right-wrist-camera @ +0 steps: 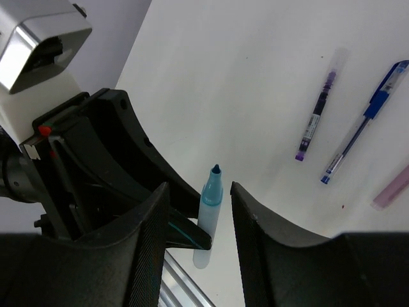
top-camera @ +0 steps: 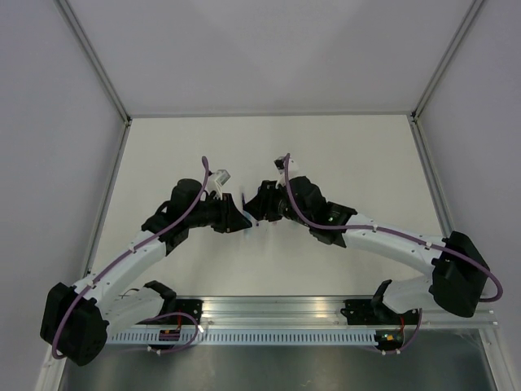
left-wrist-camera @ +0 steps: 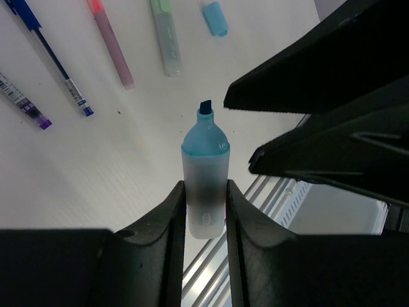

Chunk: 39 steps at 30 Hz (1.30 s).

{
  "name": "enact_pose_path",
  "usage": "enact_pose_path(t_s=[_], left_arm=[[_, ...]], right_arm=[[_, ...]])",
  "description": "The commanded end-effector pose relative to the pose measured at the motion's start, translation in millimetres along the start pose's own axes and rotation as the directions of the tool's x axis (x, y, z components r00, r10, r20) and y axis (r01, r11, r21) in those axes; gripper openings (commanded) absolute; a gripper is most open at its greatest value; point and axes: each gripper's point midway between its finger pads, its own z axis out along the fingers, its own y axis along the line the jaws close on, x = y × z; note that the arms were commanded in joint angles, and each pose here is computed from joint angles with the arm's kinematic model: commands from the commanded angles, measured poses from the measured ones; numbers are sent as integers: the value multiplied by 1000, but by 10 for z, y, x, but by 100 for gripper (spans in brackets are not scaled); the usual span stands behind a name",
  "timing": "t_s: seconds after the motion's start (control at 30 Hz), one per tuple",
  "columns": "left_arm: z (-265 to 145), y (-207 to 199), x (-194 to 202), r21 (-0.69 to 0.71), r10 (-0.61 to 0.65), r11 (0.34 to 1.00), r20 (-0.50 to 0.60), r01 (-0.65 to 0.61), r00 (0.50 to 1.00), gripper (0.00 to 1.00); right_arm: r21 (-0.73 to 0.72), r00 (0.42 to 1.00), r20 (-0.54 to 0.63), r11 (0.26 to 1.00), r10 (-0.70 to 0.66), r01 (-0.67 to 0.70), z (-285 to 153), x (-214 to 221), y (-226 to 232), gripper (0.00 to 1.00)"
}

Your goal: Insert the pens into the pen caps

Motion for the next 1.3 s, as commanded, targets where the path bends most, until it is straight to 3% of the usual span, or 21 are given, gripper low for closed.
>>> enact_pose_path(t_s=[0.0, 0.3, 0.5, 0.6, 0.63, 0.67, 0.77, 0.8, 0.9, 1.0, 1.27], left_arm=[[-5, -88, -110, 23, 15, 1000, 50, -16, 999, 2], [-35, -108, -117, 22, 23, 999, 64, -24, 998, 2], [-54, -128, -135, 21, 25, 999, 75, -26, 997, 2], [-66, -153, -152, 26, 27, 999, 79, -29, 996, 2], [-75, -191, -155, 42, 30, 999, 80, -33, 996, 2], [-85, -213, -160, 51, 31, 998, 84, -36, 996, 2], [-178, -382, -198, 113, 56, 991, 107, -68, 993, 22], [-213, -440, -209, 136, 64, 987, 116, -80, 991, 37], [-386, -724, -237, 245, 93, 961, 159, -131, 983, 58], [-537, -965, -256, 344, 104, 923, 202, -170, 974, 64], [-696, -1271, -206, 501, 105, 844, 199, -193, 974, 65]], right_arm=[[-13, 998, 65, 1000, 12, -11, 51, -134, 181, 49], [72, 998, 57, 997, -8, 4, 102, 48, 125, 45], [61, 1000, 30, 998, 0, -2, 147, 144, 150, 37], [34, 1000, 29, 999, 2, -3, 143, 132, 203, 14], [16, 999, 33, 1000, 1, -1, 124, 114, 247, 1], [11, 999, 38, 1000, 1, -1, 116, 101, 252, 0], [-51, 998, 61, 998, -23, 26, 2, 24, 372, 0], [-82, 997, 76, 996, -25, 31, -44, -17, 439, 0], [-194, 991, 125, 979, -38, 62, -258, -121, 627, 0], [-321, 984, 178, 943, -30, 87, -519, -219, 845, 0], [-511, 966, 257, 849, -1, 137, -950, -395, 1225, 0]])
